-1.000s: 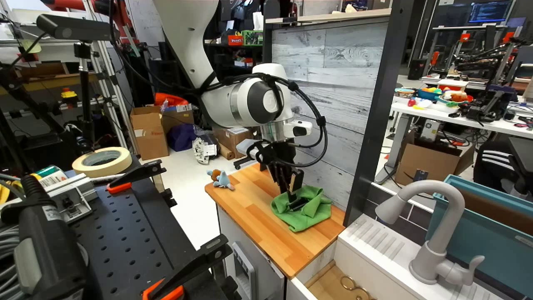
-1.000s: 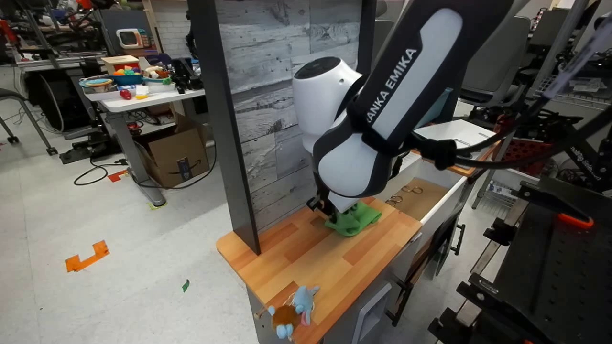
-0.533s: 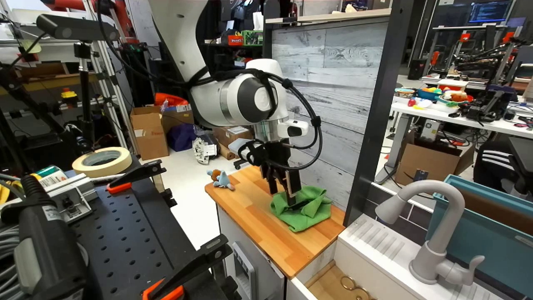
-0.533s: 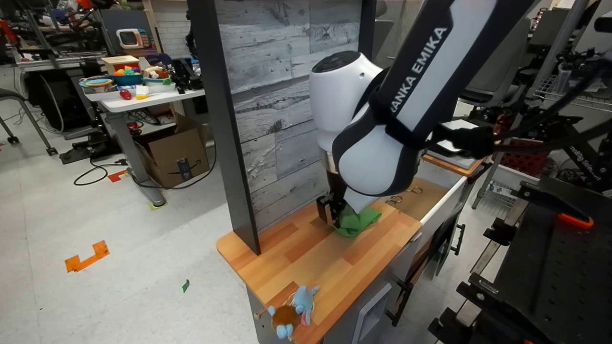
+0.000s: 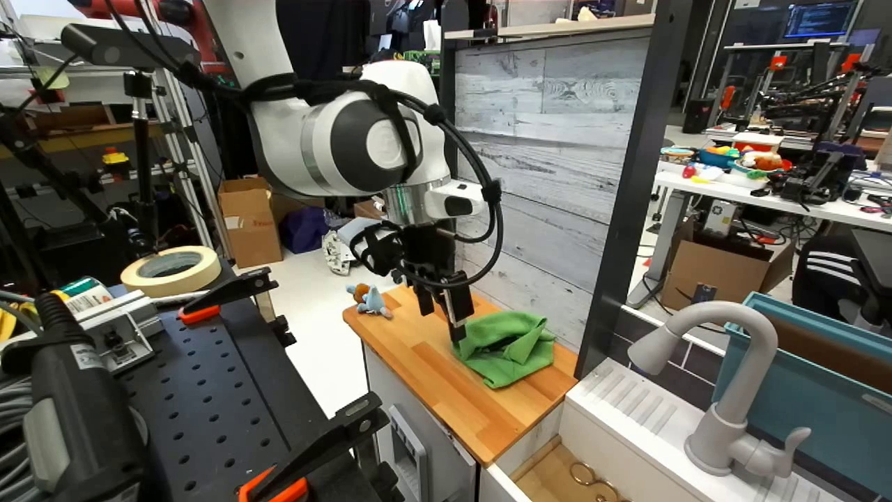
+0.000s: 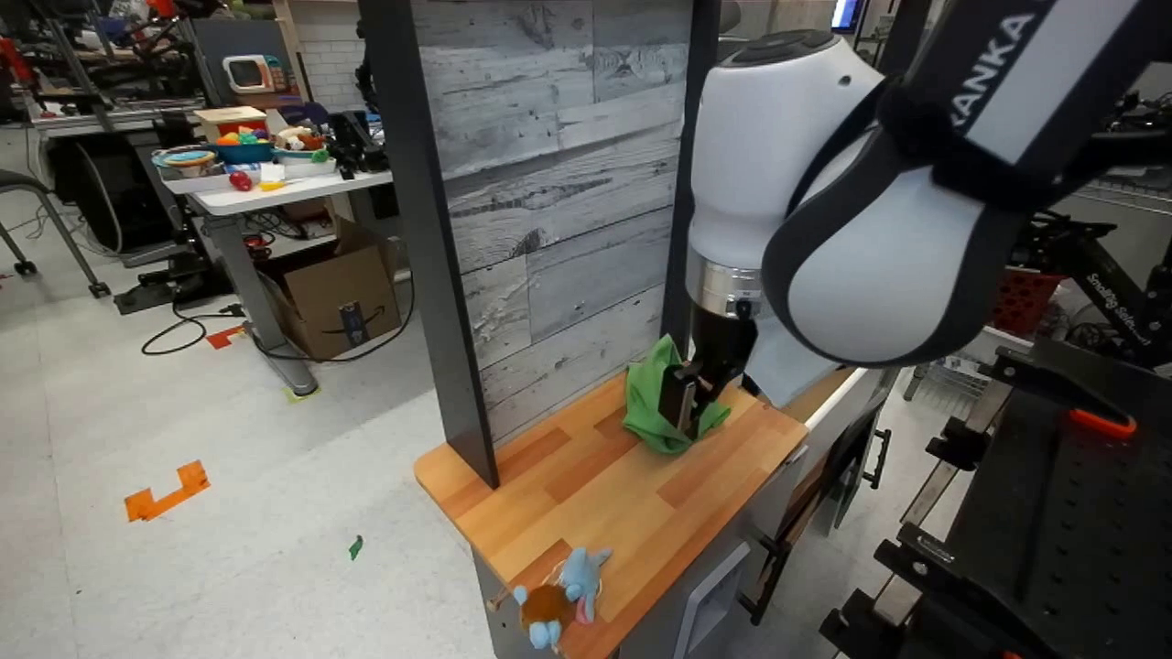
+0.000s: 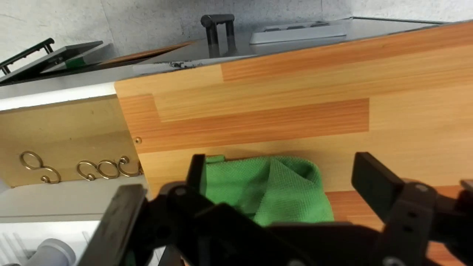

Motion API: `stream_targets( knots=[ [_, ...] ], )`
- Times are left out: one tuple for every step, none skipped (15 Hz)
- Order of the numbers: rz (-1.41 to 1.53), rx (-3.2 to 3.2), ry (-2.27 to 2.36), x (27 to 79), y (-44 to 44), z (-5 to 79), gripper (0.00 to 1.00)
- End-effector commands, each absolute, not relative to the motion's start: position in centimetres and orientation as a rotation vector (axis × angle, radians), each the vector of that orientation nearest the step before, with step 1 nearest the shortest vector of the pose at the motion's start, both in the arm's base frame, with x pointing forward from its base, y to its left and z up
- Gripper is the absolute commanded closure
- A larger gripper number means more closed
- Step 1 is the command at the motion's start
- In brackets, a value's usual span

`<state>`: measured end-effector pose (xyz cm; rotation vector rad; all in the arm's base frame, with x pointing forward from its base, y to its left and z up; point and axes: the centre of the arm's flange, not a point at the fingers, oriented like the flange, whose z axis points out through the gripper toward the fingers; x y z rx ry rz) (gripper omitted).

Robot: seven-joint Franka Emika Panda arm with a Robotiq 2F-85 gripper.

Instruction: Unfold the green cloth.

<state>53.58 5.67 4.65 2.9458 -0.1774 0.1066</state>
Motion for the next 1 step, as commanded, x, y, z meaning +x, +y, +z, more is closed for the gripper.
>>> stream_targets(
  knots=[
    [0.105, 2.947, -0.177, 53.39, 5.65, 4.82, 0.0]
  ],
)
